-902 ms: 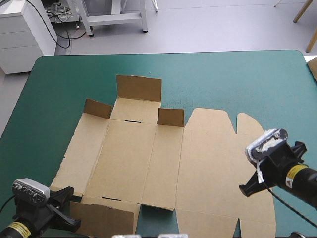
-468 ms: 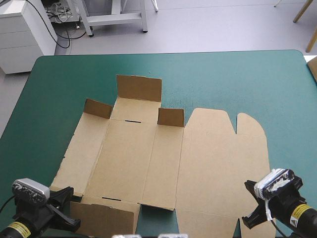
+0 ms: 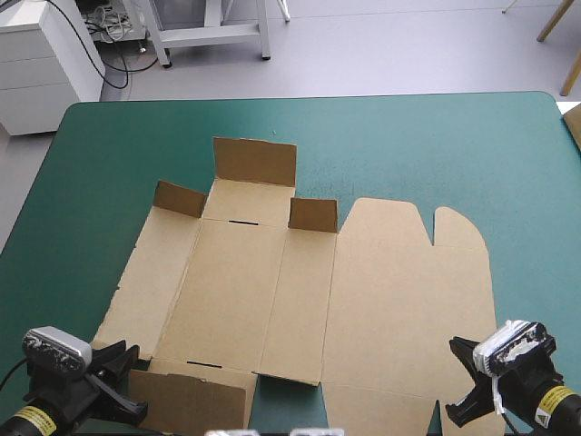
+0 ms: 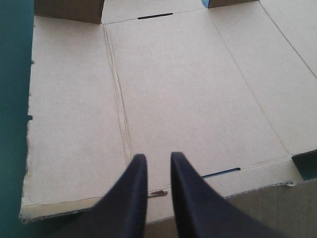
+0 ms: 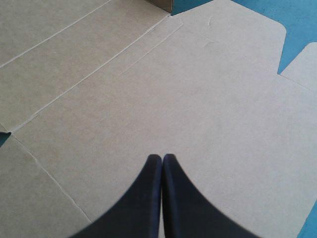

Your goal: Fold the box

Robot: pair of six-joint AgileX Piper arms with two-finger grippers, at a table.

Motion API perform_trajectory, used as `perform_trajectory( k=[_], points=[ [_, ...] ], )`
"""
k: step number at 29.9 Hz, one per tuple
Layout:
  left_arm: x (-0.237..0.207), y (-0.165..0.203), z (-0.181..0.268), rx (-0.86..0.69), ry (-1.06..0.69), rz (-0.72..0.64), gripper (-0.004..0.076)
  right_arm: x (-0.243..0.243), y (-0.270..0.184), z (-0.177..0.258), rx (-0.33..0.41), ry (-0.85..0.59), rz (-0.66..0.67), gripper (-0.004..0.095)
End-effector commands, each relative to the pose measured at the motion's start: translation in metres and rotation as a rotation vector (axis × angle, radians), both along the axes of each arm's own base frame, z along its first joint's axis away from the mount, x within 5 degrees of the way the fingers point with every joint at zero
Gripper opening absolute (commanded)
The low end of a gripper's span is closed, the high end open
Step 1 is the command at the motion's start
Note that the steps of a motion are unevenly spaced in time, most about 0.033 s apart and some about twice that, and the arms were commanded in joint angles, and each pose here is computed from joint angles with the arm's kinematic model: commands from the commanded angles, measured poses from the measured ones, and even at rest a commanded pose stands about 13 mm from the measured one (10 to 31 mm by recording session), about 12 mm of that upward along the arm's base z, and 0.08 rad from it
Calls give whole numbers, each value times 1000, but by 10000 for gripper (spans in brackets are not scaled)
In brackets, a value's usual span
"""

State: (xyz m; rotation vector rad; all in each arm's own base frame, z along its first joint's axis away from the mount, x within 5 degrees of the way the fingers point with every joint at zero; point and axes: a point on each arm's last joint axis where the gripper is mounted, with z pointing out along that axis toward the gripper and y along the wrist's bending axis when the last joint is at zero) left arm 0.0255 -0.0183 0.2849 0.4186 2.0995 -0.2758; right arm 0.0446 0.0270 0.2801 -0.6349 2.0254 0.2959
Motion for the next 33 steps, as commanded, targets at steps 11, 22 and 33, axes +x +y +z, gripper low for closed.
perform_trajectory(
  k=[11,22,33],
  points=[
    [0,-9,13,-118,-46,-50,475,3,2,14,46,-79,-3,-21],
    [20,2,52,72,-163,36,475,3,2,14,45,-80,-3,-21],
    [115,-27,88,194,170,14,475,3,2,14,45,-80,-3,-22]
  ],
)
